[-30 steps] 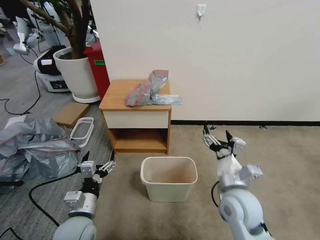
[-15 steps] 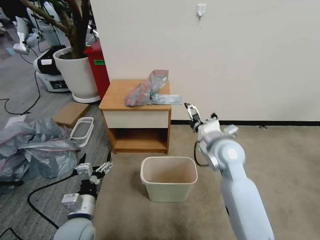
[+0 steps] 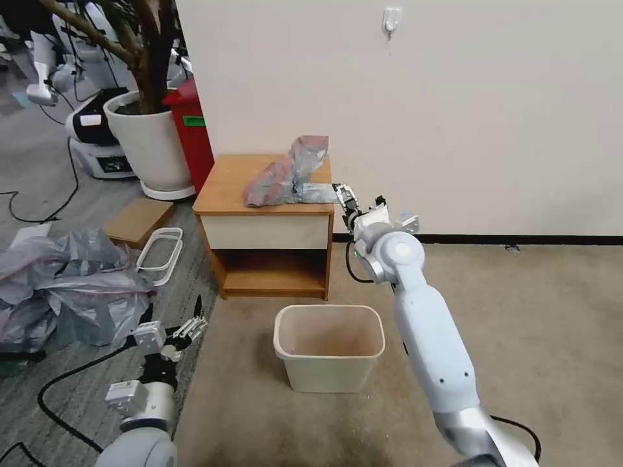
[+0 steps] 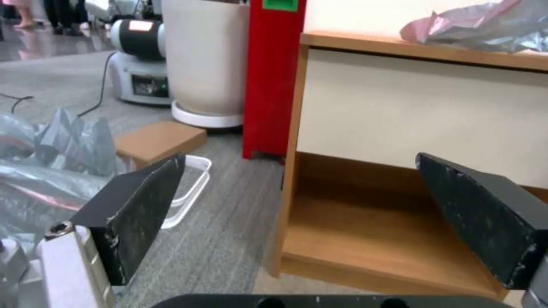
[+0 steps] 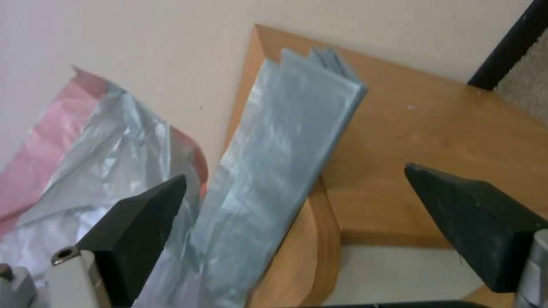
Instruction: Pick up the garbage bag from the table and place it over the trash can.
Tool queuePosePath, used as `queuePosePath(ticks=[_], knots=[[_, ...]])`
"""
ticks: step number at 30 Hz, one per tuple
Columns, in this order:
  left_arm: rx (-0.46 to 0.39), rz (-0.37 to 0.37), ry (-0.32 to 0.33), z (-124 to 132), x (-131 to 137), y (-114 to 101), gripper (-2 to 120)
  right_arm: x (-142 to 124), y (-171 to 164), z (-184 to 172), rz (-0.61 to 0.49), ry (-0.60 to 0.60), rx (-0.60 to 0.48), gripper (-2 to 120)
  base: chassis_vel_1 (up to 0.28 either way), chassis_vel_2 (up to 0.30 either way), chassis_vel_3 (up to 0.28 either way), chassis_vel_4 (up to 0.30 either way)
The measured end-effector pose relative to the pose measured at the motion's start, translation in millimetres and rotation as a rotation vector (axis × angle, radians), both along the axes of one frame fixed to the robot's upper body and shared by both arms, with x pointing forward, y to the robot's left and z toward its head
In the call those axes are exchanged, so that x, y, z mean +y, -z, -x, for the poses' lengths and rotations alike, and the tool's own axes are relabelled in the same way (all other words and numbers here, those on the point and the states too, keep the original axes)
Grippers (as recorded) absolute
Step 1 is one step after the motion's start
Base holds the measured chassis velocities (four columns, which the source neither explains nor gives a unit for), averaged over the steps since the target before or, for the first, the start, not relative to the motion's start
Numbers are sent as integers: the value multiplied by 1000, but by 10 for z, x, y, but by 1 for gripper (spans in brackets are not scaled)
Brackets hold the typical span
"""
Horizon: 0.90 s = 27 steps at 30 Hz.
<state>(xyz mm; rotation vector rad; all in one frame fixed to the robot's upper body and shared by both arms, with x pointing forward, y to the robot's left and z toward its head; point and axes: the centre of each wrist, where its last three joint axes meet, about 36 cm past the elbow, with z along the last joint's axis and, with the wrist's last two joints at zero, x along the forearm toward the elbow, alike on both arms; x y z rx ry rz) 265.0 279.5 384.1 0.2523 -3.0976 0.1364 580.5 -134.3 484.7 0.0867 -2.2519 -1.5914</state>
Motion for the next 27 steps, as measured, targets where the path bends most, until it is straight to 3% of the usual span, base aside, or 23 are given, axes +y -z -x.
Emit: queuePosePath(ticks=[11,15,27], knots=[[4,-14,-28,6,-13,4,100,46,0,-159,-14,-1,-8,97,0,0,0,0],[6,-17,-36,12,-6,6,100,77,0,-234,-17,0,-7,90,0,0,0,0],[7,-29,-50,27,29,2,100,125,50,-326,-6,18,-15,44,0,0,0,0]])
